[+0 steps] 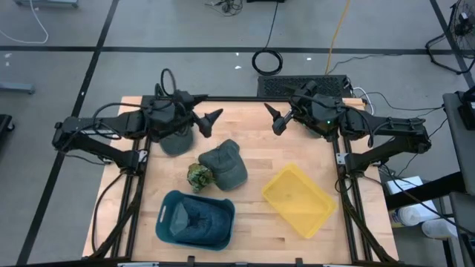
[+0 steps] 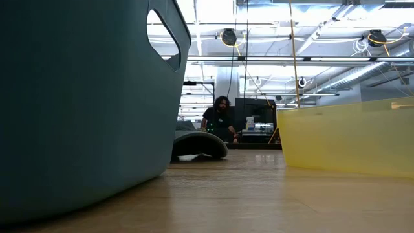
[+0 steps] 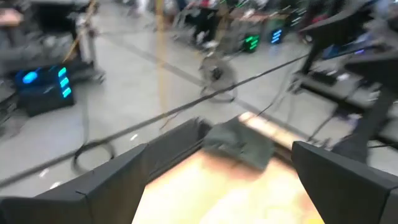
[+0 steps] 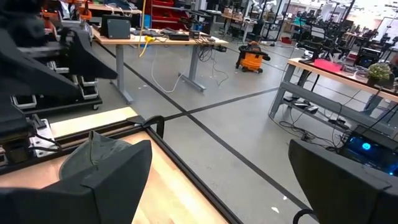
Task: Pick & Place hat
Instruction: Put the middle black cap into the yellow bin
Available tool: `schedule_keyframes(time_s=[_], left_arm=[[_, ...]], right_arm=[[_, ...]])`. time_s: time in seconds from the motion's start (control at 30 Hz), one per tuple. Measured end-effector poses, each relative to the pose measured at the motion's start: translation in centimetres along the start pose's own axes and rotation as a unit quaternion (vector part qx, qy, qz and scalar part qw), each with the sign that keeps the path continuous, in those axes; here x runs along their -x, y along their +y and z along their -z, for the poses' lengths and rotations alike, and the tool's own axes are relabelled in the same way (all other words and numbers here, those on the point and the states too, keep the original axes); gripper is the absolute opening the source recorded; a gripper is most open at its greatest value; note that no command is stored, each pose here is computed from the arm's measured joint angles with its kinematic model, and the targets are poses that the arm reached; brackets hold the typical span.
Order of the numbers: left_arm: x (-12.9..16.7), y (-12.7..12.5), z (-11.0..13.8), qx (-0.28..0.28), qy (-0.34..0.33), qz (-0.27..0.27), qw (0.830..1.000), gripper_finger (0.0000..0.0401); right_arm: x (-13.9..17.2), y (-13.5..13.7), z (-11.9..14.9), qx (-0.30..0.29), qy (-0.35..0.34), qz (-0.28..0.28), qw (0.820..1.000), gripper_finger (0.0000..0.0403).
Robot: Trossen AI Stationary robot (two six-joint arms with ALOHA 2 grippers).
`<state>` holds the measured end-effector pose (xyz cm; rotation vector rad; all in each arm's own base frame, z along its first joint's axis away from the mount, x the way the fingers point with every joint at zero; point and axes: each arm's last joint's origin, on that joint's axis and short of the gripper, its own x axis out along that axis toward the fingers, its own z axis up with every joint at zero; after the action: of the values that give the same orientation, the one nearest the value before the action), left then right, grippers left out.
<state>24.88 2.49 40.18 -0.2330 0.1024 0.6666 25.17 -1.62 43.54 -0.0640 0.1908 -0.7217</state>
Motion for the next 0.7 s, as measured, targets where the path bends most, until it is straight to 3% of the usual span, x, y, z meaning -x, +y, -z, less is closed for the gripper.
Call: schedule_keyframes(time_s=[0.4,0.7], left_arm=[[-0.4,3.5,2.9,0.005,0.144,-0.126,0.982,0.0397],[-2.2,4.3,4.9,-0.022,0.213,-0.175,0.961,0.0397]], right_arm=[[0.0,0.0,0.0,0.002,0.000,-0.002,1.000,0.0368],[0.0,0.0,0.0,0.009,0.000,-0.002,1.000,0.0368]])
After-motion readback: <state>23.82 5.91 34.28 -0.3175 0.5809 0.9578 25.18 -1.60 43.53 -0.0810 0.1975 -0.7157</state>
